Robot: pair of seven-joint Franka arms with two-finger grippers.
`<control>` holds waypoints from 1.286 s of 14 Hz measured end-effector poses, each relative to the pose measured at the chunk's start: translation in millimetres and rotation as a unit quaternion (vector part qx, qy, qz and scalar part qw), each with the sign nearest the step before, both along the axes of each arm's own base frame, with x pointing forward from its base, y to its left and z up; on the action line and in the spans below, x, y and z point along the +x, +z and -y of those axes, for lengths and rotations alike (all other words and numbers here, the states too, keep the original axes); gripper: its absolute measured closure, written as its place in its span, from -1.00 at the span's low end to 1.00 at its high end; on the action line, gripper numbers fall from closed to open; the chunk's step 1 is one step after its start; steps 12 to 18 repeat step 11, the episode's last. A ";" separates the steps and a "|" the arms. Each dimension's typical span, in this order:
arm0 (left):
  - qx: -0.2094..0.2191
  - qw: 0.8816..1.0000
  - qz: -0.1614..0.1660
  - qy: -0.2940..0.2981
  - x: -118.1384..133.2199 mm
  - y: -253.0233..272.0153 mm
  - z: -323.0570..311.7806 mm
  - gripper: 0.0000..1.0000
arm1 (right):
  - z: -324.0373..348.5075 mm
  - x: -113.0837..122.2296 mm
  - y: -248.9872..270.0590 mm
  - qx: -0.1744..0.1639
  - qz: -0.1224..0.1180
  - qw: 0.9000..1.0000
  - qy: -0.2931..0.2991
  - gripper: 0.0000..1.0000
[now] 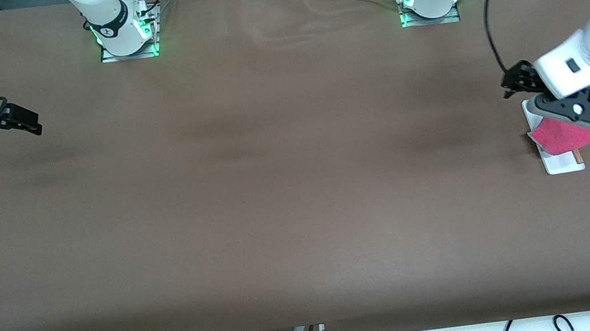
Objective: Pass towel and hang on rack
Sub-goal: 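Release the towel and withdraw the left gripper from the rack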
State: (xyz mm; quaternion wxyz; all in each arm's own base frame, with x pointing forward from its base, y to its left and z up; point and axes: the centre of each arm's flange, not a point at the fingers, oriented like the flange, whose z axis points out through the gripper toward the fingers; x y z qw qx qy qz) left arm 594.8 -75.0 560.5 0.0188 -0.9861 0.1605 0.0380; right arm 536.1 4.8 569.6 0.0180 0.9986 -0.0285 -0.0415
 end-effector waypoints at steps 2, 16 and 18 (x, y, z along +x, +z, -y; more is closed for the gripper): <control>-0.002 0.999 0.026 0.042 -12.8 -6.2 7.0 -1.00 | 0.0 0.4 -0.1 0.000 0.000 1.000 0.000 -1.00; -0.035 0.994 0.054 0.092 -35.4 -14.5 -19.5 -1.00 | 0.0 0.6 -0.1 0.000 0.000 1.000 0.000 -1.00; -0.035 0.994 0.054 0.092 -35.4 -14.5 -19.5 -1.00 | 0.0 0.6 -0.1 0.000 0.000 1.000 0.000 -1.00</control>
